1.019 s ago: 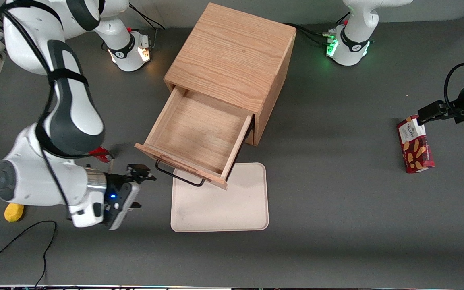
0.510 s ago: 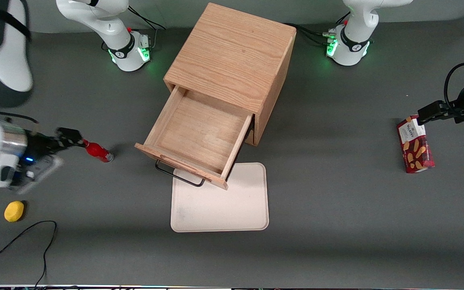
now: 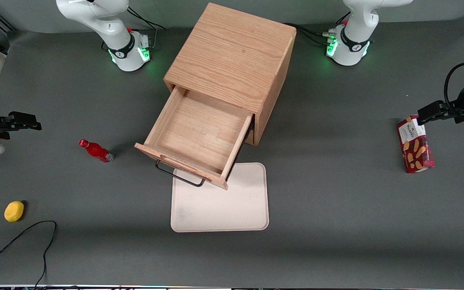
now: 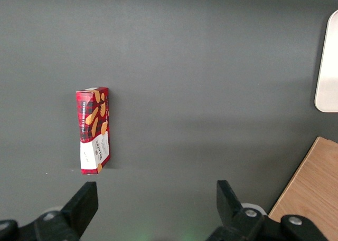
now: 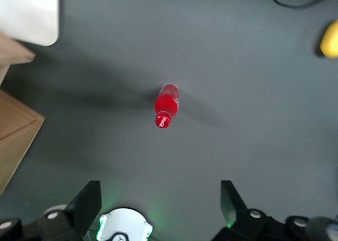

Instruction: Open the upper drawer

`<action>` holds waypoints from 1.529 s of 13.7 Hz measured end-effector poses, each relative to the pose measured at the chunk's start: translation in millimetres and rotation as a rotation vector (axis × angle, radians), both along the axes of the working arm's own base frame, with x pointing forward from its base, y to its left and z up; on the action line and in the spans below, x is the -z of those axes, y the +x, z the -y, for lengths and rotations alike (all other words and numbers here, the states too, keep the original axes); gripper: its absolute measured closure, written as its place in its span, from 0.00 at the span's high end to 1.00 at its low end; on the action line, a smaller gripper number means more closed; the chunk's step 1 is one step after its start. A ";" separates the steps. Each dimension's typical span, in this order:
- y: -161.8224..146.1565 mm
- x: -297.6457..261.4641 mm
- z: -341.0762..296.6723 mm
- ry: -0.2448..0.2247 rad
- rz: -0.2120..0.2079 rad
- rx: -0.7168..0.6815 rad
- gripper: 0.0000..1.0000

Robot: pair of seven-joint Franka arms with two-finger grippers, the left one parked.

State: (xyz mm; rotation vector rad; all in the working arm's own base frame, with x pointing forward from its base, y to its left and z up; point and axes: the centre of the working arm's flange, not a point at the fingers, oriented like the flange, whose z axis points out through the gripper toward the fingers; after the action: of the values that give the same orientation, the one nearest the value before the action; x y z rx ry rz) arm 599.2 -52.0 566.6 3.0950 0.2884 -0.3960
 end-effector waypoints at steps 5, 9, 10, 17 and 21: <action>5.4 -9.2 -8.7 -0.037 0.074 0.101 1.00; -13.7 -16.2 -6.1 -0.012 0.118 0.105 1.00; -22.6 -17.9 -8.3 -0.006 0.125 0.114 1.00; -77.7 -15.2 -27.7 0.027 0.151 0.132 1.00; -77.3 -14.3 -30.9 0.015 0.159 0.134 1.00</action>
State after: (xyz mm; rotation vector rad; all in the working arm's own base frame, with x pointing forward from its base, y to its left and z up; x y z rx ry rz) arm 521.9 -21.1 580.9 3.1460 0.0815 -0.1483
